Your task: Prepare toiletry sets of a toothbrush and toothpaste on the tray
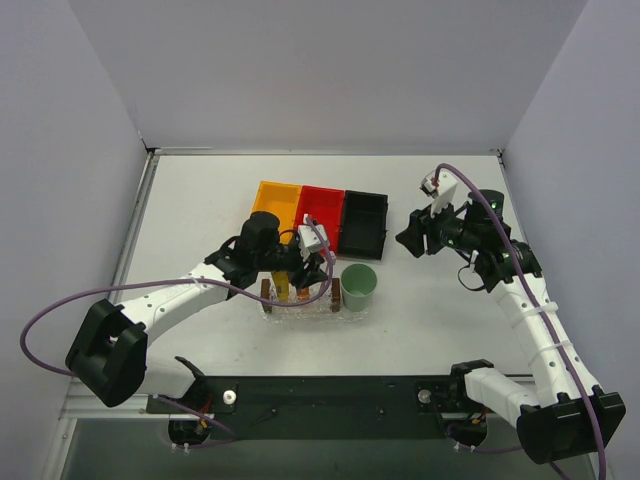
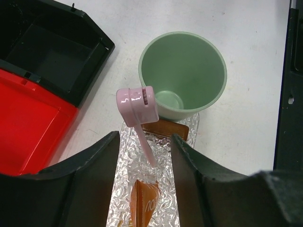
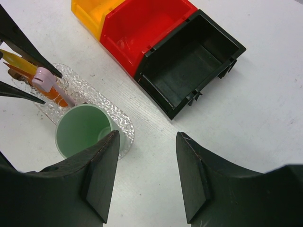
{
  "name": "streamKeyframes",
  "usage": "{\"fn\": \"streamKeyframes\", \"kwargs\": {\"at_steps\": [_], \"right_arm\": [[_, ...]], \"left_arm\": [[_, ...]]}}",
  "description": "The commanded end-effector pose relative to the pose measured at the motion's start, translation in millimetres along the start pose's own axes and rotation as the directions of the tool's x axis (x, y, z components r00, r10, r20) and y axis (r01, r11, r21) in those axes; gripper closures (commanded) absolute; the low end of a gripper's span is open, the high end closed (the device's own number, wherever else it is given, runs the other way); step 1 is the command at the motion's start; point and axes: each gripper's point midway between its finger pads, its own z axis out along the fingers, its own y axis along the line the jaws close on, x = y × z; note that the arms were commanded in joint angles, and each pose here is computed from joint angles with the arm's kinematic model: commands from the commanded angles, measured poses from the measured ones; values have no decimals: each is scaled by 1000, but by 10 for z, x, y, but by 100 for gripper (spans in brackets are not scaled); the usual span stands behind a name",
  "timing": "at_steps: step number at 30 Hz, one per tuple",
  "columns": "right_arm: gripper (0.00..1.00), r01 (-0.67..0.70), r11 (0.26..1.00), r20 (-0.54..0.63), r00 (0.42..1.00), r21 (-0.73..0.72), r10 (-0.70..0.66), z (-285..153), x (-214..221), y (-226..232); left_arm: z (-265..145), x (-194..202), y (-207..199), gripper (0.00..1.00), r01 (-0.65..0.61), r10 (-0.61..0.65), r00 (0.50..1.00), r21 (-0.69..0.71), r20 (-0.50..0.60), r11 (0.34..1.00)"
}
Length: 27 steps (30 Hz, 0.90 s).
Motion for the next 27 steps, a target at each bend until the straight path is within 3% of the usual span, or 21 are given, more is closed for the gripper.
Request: {"fn": "streamKeyframes", "kwargs": {"at_steps": [1,15,23,25,26,27], "right_arm": [[54,21,1000,32,999,-21,-21,22,-72,-2],[54,16,1000,27,1000,-16,-16,32,-58,-24],[53,1,1000,23,1000,4,-1,20,-70,-56],[52,0,1000,21,1000,9,-1,17,-74,-63],[45,3,1000,22,1000,10,-3,11,-80,-64],[44,0,1000,20,1000,10,0,17,-80,-68]], "left_arm": [[-65,-308,27,42,-61,62,996,-16,60,998],[-281,-699,101,41,-124,137,981,-101,134,987],[-617,-958,153,39,-141,173,970,-187,168,972],[-778,-1033,215,36,-138,184,965,-237,185,962],[-833,-1044,237,35,-129,179,966,-253,188,959],[-939,-1106,255,32,-115,176,962,-277,207,954]]}}
